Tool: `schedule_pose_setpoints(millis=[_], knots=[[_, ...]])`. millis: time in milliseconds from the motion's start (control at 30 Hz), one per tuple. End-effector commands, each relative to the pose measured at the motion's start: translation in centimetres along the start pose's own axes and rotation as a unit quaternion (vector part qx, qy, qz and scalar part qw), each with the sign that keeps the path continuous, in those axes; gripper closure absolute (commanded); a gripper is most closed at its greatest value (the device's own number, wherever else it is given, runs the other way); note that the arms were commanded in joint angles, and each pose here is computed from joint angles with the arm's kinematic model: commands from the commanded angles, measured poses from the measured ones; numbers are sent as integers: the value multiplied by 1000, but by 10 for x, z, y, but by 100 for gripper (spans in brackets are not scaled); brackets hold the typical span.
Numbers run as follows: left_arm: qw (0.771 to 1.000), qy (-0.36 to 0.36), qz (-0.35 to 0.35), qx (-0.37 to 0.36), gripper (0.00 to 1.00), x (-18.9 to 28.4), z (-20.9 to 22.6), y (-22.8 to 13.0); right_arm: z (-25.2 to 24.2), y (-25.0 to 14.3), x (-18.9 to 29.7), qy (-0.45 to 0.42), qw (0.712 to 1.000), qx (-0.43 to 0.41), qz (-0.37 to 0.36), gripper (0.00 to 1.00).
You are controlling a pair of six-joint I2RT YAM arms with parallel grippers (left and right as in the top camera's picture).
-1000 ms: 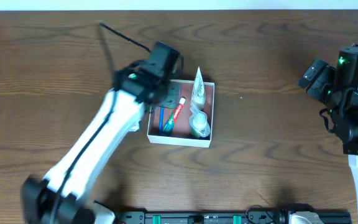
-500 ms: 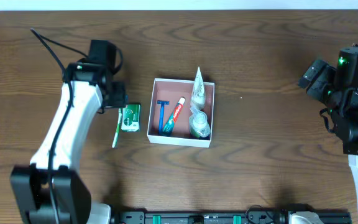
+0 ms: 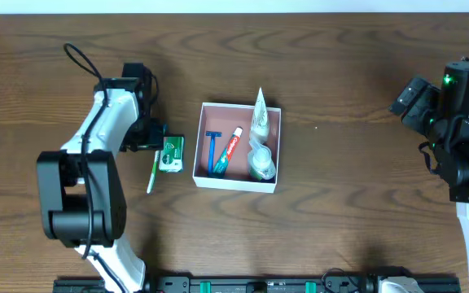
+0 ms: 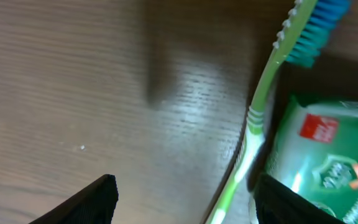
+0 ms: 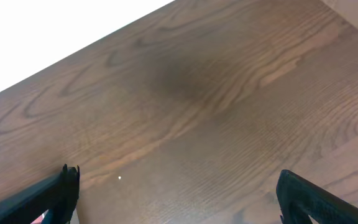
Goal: Pack container
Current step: 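Move the left gripper to the green toothbrush and grasp its handle, then carry the toothbrush into the box and release it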
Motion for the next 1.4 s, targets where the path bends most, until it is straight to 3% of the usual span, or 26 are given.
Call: schedule_pose_setpoints(millis=[0,300,767,867,1067,1367], knots=[[1000,2,12,-10,29,-9,-1,-1,-2,1,1,-4,1000,-10,-2,1],[998,-57,34,-9,30,-12,-17,-5,-2,1,1,-4,1000,-10,-2,1],[998,-46,49,-11,31,-26,-13,-17,-2,1,1,-4,1000,-10,-2,1],[998,-46,50,-11,36,-28,-13,-18,-2,1,1,-4,1000,-10,-2,1],[998,-52,37,-9,57,-29,-16,-13,-2,1,1,-4,1000,-10,-2,1],[998,-55,39,-9,61,-47,-16,-24,-2,1,1,-4,1000,-10,-2,1]])
Point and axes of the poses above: each gripper's point midway between its finger pads, its own x axis back along the fingers, its own z axis along the line the jaws close on, y = z × x, the point moved 5 cm from there along x, back along the fingers, and after that the axes turned 15 degrees about x, right-handed, at the moved point
